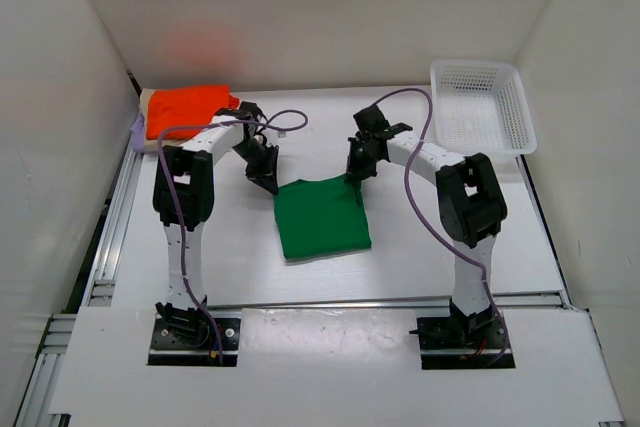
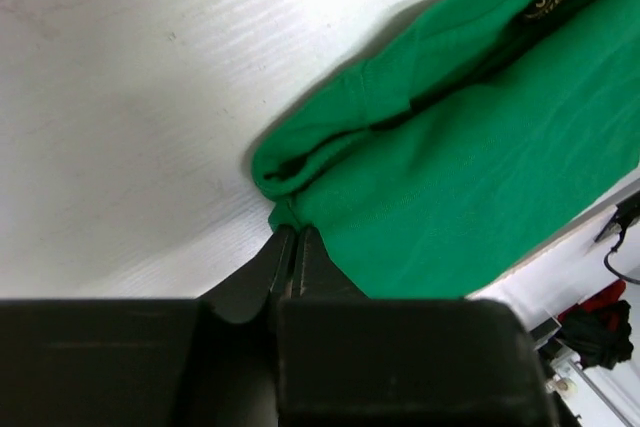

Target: Fold and stack the t-shirts

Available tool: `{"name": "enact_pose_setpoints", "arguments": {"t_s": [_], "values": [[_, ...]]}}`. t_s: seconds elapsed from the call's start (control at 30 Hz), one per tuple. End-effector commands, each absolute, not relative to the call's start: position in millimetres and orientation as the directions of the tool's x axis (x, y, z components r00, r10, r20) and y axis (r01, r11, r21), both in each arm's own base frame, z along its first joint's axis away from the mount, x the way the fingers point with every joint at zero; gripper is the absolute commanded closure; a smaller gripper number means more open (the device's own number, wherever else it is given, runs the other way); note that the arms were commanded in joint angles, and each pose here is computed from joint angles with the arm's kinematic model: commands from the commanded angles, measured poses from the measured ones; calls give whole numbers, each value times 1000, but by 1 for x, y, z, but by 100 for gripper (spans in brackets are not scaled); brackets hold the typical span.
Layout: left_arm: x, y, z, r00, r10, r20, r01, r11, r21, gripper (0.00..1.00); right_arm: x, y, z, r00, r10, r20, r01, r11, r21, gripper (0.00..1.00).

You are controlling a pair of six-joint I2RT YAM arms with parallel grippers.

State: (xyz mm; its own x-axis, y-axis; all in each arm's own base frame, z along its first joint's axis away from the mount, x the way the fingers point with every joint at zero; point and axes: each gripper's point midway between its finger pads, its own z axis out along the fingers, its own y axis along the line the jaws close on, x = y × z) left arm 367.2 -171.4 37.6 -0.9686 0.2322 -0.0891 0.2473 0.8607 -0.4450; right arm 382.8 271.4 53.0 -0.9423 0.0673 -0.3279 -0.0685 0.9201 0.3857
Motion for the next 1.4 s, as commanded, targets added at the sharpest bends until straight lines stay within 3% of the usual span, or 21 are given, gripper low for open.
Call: {"name": "enact_pose_setpoints", "arguments": {"t_s": [0.0, 0.23, 0.33, 0.67, 1.0, 1.03, 1.13, 1.17, 1.2, 1.3, 1.37], "values": [[365, -181, 53, -965, 243, -99, 260, 832, -490, 90, 379, 279, 83, -936, 86, -342, -85, 887, 454, 100], [367, -188, 116, -935, 245, -255, 344, 800, -492, 90, 360, 259, 144, -869, 173, -463, -77, 878, 473, 100], [366, -198, 137, -910, 262, -320, 395, 782, -482, 90, 345, 244, 144, -855, 237, -461, -12, 880, 474, 100], [385, -205, 120, -907, 283, -313, 402, 804, -439, 90, 364, 212, 112, -834, 323, -447, 132, 904, 406, 100], [389, -195, 98, -919, 286, -272, 377, 842, -386, 90, 411, 227, 82, -882, 238, -406, 83, 928, 364, 99], [390, -193, 97, -919, 286, -272, 375, 848, -374, 90, 413, 228, 81, -882, 238, -406, 83, 928, 364, 97], [396, -186, 92, -916, 285, -283, 372, 868, -328, 87, 415, 226, 75, -888, 236, -395, 95, 934, 346, 79], [397, -184, 87, -918, 286, -275, 367, 876, -314, 81, 417, 222, 73, -890, 233, -391, 97, 937, 336, 68], [401, -183, 90, -914, 285, -288, 369, 880, -301, 77, 418, 221, 73, -888, 234, -395, 100, 939, 330, 64], [411, -173, 94, -911, 275, -308, 357, 898, -255, 62, 420, 216, 80, -885, 220, -412, 83, 942, 324, 59], [420, -168, 108, -892, 269, -363, 359, 910, -209, 59, 416, 212, 90, -878, 211, -429, 74, 946, 315, 59]]}}
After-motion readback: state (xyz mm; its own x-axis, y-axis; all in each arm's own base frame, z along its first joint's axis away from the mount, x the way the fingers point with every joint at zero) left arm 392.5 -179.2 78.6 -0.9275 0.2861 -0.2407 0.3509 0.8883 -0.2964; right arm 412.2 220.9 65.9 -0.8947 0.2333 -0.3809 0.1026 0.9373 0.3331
